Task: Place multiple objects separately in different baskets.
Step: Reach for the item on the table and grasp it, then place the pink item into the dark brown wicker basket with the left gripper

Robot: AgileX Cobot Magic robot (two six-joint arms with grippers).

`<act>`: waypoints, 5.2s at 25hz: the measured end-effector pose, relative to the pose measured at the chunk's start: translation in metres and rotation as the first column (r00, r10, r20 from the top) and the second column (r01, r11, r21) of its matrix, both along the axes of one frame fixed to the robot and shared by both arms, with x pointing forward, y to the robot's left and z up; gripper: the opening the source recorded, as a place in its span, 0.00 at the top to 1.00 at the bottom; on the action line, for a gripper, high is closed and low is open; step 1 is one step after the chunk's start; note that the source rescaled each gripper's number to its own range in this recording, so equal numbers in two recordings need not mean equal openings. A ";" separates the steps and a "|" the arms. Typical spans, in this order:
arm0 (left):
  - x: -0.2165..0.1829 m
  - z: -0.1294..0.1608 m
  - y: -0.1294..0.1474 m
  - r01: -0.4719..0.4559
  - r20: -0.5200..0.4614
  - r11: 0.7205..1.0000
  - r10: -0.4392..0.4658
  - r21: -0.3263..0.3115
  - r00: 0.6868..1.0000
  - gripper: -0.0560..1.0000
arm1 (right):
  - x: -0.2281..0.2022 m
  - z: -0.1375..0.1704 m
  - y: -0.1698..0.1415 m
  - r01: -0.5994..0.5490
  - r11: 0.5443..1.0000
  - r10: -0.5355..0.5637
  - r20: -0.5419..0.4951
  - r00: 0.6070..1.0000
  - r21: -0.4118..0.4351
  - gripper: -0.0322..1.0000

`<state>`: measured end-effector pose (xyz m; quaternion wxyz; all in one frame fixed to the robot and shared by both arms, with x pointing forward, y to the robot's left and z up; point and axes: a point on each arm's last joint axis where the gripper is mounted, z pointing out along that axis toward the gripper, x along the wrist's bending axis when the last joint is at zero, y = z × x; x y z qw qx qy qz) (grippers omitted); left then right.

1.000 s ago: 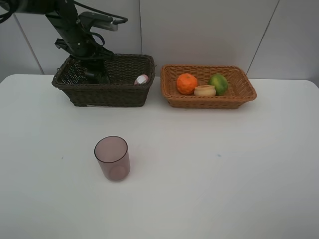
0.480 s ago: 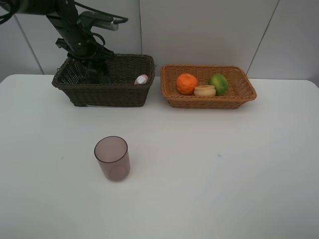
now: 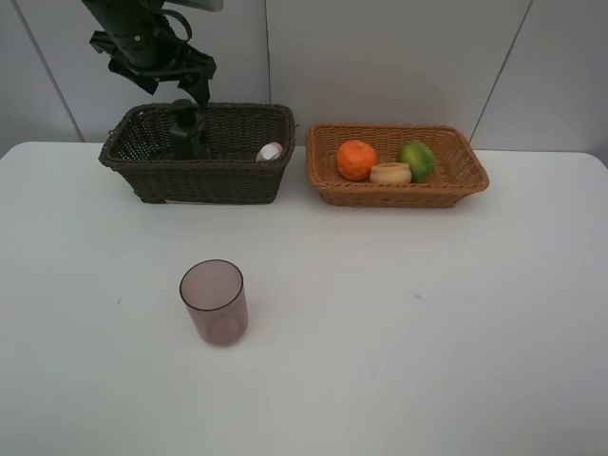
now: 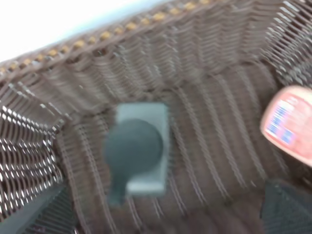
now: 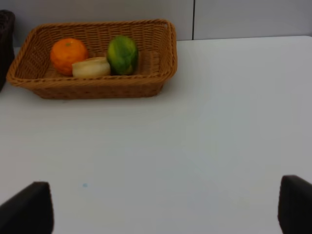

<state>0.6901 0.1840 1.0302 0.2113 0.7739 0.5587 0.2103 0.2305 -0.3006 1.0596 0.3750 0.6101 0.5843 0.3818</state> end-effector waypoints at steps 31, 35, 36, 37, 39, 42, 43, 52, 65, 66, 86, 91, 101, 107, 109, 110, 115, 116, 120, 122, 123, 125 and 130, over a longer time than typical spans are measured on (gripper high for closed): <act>-0.198 -0.042 -0.056 0.622 -0.257 0.764 -0.574 0.174 0.777 0.00 | 0.000 0.000 0.000 0.000 1.000 0.000 0.000 1.000 0.000 0.00; -0.199 -0.047 -0.057 0.673 -0.232 0.713 -0.633 0.200 0.739 0.00 | 0.000 0.000 0.000 0.000 1.000 0.000 0.000 1.000 0.000 0.00; -0.198 -0.048 -0.058 0.678 -0.227 0.707 -0.639 0.203 0.735 0.00 | 0.000 0.000 0.000 0.000 1.000 0.000 0.000 1.000 0.000 0.00; -0.197 -0.050 -0.058 0.681 -0.225 0.703 -0.643 0.205 0.732 0.00 | 0.000 0.000 0.000 0.000 1.000 0.000 0.000 1.000 0.000 0.00; -0.195 -0.056 -0.060 0.687 -0.238 0.697 -0.646 0.205 0.726 0.00 | 0.000 0.000 0.000 0.000 1.000 0.000 0.000 1.000 0.000 0.00; -0.192 -0.069 -0.062 0.696 -0.269 0.689 -0.645 0.201 0.715 0.00 | 0.000 0.000 0.000 0.000 1.000 0.000 0.000 1.000 0.000 0.00; -0.191 -0.073 -0.063 0.698 -0.274 0.688 -0.644 0.200 0.714 0.00 | 0.000 0.000 0.000 0.000 1.000 0.000 0.000 1.000 0.000 0.00; -0.182 -0.094 -0.070 0.699 -0.259 0.687 -0.652 0.197 0.713 0.00 | 0.000 0.000 0.000 0.000 1.000 0.000 0.000 1.000 0.000 0.00; -0.182 -0.125 -0.071 0.716 -0.321 0.673 -0.647 0.186 0.692 0.32 | 0.000 0.000 0.000 0.000 1.000 0.000 0.000 1.000 0.000 0.00; -0.181 -0.125 -0.071 0.715 -0.317 0.674 -0.648 0.186 0.693 0.45 | 0.000 0.000 0.000 0.000 1.000 0.000 0.000 1.000 0.000 0.00; -0.182 -0.123 -0.072 0.703 -0.308 0.690 -0.639 0.173 0.704 0.95 | 0.000 0.000 0.000 0.000 1.000 0.000 0.000 1.000 0.000 0.00; -0.182 -0.123 -0.072 0.703 -0.310 0.690 -0.639 0.173 0.704 0.95 | 0.000 0.000 0.000 0.000 1.000 0.000 0.000 1.000 0.000 0.00; -0.167 -0.072 -0.082 0.560 -0.266 0.819 -0.516 0.126 0.814 0.95 | 0.000 0.000 0.000 0.000 1.000 0.000 0.000 1.000 0.000 0.00; -0.136 -0.009 -0.089 0.314 -0.189 0.948 -0.300 0.050 0.935 0.95 | 0.000 0.000 0.000 0.000 1.000 0.000 0.000 1.000 0.000 0.00; -0.123 0.013 -0.086 0.246 -0.122 0.968 -0.240 0.042 0.963 0.95 | 0.000 0.000 0.000 0.000 1.000 0.000 0.000 1.000 0.000 0.00; -0.117 0.024 -0.084 0.221 -0.082 0.974 -0.217 0.042 0.973 0.95 | 0.000 0.000 0.000 0.000 1.000 0.000 0.000 1.000 0.000 0.00; -0.088 0.056 -0.072 0.131 0.060 0.989 -0.134 0.064 0.989 0.95 | 0.000 0.000 0.000 0.000 1.000 0.000 0.000 1.000 0.000 0.00; -0.082 0.056 -0.070 0.120 0.072 0.990 -0.125 0.077 0.990 0.95 | 0.000 0.000 0.000 0.000 1.000 0.000 0.000 1.000 0.000 0.00; -0.062 0.039 -0.069 0.099 0.122 0.987 -0.115 0.128 0.986 0.95 | 0.000 0.000 0.000 0.000 1.000 0.000 0.000 1.000 0.000 0.00; -0.052 0.028 -0.071 0.099 0.150 0.985 -0.120 0.144 0.981 0.95 | 0.000 0.000 0.000 0.000 1.000 0.000 0.000 1.000 0.000 0.00; -0.048 0.023 -0.072 0.099 0.163 0.985 -0.122 0.141 0.979 0.95 | 0.000 0.000 0.000 0.000 1.000 0.000 0.000 1.000 0.000 0.00; -0.040 0.015 -0.071 0.102 0.182 0.985 -0.126 0.137 0.975 0.95 | 0.000 0.000 0.000 0.000 1.000 0.000 0.000 1.000 0.000 0.00; -0.019 -0.017 -0.065 0.102 0.187 0.986 -0.125 0.130 0.974 0.95 | 0.000 0.000 0.000 0.000 1.000 0.000 0.000 1.000 0.000 0.00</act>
